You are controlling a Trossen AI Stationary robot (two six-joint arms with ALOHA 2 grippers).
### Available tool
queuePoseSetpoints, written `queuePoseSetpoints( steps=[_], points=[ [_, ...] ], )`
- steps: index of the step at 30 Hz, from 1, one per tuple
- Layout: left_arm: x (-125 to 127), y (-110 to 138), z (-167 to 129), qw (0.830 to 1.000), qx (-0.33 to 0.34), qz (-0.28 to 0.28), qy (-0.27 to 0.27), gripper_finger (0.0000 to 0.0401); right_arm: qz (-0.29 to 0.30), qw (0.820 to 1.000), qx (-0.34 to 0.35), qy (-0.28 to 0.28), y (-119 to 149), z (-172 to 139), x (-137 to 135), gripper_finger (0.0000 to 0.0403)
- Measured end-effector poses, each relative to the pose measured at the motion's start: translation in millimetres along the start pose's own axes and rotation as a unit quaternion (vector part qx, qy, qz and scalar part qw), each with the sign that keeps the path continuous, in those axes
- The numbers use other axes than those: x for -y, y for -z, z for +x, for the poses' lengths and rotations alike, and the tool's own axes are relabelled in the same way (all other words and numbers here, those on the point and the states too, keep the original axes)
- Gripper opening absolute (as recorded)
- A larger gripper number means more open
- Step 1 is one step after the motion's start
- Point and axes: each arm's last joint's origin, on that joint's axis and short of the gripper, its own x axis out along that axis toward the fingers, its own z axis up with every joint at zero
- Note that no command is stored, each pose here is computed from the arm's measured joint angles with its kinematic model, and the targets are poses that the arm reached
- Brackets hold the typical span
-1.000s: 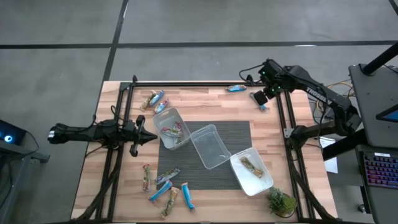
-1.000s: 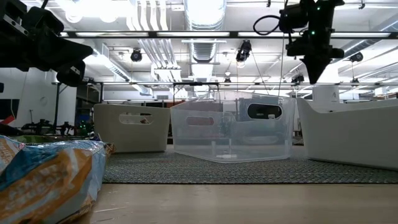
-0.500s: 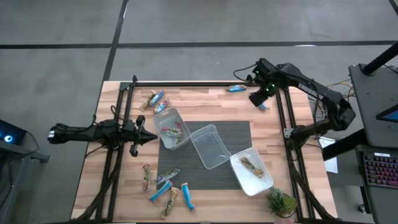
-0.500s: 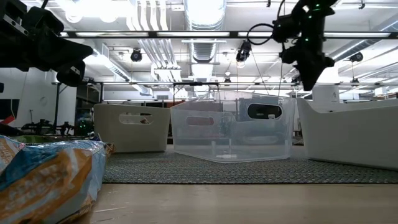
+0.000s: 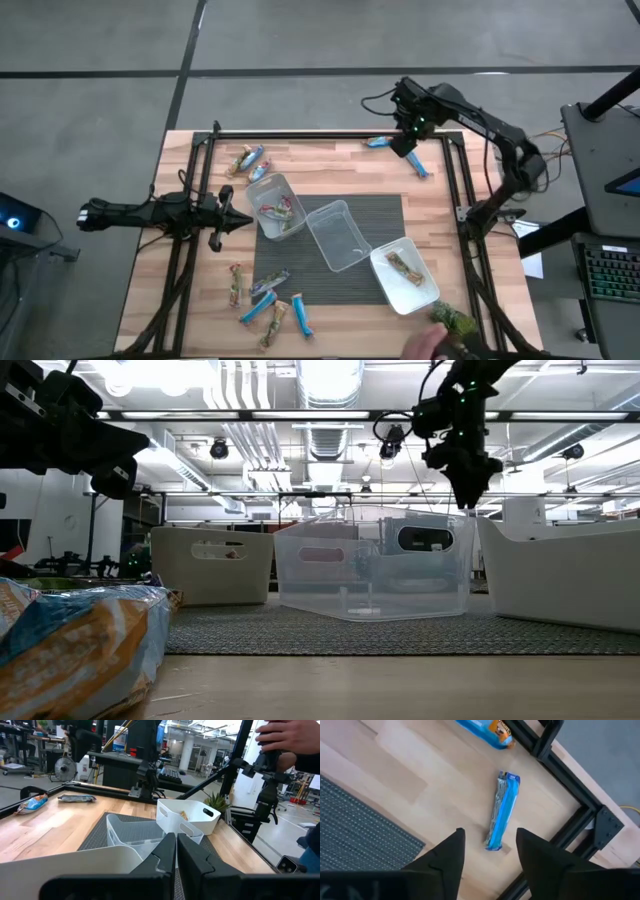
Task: Pick and place Granola Bars by type
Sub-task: Put the blue granola bar into the transparent bin
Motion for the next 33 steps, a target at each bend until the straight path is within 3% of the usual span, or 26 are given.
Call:
queuePoseSetpoints(
  steps=[12, 20, 33],
  points=[
    [0, 0, 0, 1.0, 0.0, 0.0, 0.0, 0.0, -0.011, 0.999, -0.046, 0.013, -39, -1, 16, 0.0209],
    [0, 0, 0, 1.0, 0.0, 0.0, 0.0, 0.0, -0.036, 0.996, -0.06, 0.057, -40, 1, 21, 0.0242],
    [0, 0, 0, 1.0, 0.0, 0.0, 0.0, 0.0, -0.029, 0.996, -0.073, 0.052, -38, 1, 21, 0.0288]
  ],
)
